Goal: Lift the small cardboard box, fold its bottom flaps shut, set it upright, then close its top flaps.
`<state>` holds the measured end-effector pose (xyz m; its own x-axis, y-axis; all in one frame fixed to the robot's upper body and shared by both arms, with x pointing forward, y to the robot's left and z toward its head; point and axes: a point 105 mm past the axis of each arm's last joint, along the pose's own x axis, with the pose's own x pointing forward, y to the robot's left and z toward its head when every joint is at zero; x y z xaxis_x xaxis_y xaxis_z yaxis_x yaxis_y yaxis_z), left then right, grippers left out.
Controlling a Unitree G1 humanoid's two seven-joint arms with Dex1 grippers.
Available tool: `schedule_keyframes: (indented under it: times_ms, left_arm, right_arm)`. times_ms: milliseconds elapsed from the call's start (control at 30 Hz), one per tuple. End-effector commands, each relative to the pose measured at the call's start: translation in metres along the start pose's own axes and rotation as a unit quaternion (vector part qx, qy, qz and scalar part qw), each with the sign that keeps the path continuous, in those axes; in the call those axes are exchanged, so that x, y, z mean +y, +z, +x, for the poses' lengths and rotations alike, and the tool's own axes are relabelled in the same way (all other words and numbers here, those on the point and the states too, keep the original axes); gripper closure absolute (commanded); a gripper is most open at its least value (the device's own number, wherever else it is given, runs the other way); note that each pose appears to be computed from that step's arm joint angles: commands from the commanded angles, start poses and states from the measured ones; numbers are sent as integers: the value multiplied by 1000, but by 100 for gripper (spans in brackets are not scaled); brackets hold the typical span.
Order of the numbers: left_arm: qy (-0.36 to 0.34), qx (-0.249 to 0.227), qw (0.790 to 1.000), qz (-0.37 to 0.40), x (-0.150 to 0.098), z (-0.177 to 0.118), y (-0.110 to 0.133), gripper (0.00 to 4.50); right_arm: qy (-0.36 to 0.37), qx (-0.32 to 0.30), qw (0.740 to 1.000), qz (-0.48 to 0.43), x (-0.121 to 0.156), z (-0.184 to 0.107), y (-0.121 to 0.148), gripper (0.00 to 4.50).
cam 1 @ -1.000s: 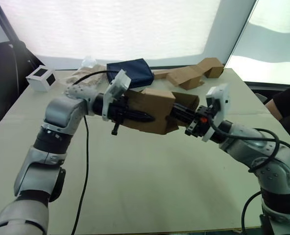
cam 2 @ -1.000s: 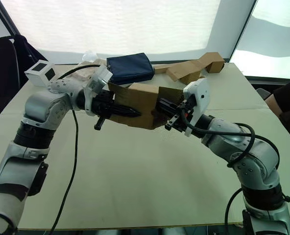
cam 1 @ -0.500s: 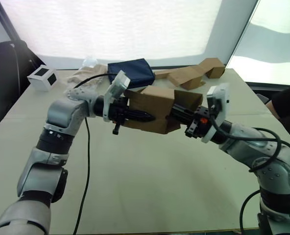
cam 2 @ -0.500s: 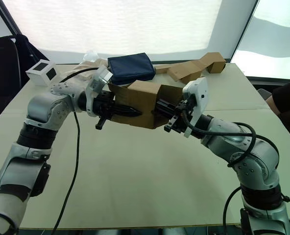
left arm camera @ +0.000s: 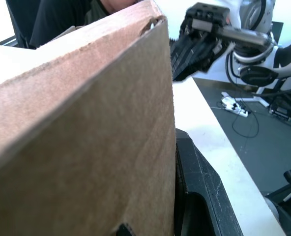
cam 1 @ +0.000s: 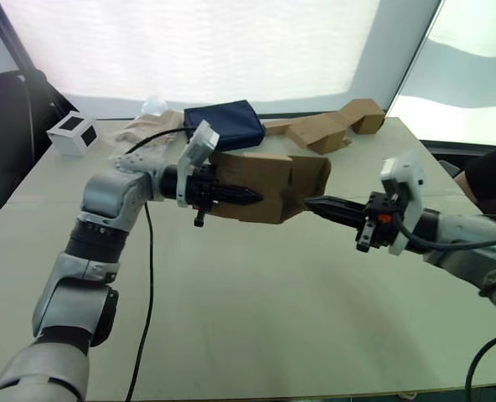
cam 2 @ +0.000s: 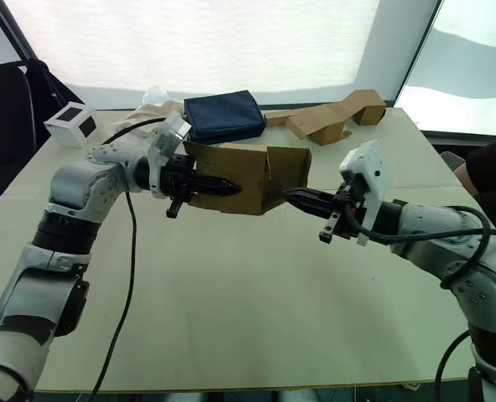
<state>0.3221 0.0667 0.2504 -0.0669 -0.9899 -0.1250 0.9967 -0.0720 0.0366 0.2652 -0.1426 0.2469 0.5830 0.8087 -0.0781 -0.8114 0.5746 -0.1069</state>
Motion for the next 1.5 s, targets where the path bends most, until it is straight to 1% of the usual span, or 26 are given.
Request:
schedule_keyframes:
  times_ms: [33, 100, 200, 233, 367, 667, 900, 1167, 1500]
  left_arm:
    - [2, -9, 1000, 25, -1, -4, 12, 450]
    - [2, -9, 1000, 26, -1, -4, 12, 450]
    - [1, -11, 1000, 26, -1, -4, 14, 450]
    - [1, -11, 1000, 26, -1, -4, 14, 450]
    - [-1, -12, 1000, 25, -2, -4, 15, 450]
    - [-1, -17, 1000, 23, -2, -3, 16, 450]
    - [0, -20, 1000, 23, -2, -4, 17, 450]
    - [-8, -20, 1000, 20, -6, -1, 15, 450]
    - [-6, -25, 999, 24, -8, 1, 18, 450]
  right_arm:
    - [-1, -2, 1000, -1, 1, -5, -1, 448]
    - [-11, 6, 1000, -5, 0, -3, -8, 448]
    - [-33, 45, 998, -24, -6, 0, -28, 448]
    - [-30, 43, 998, -22, -5, 3, -31, 448]
    - [-16, 22, 999, -20, 2, 13, -28, 448]
    - [-14, 2, 999, -30, 5, 34, -21, 448]
    - [-3, -12, 1000, -21, 6, 37, -19, 448]
    - [24, -49, 998, -6, 14, 47, -9, 448]
    - [52, -50, 997, -6, 17, 56, -8, 448]
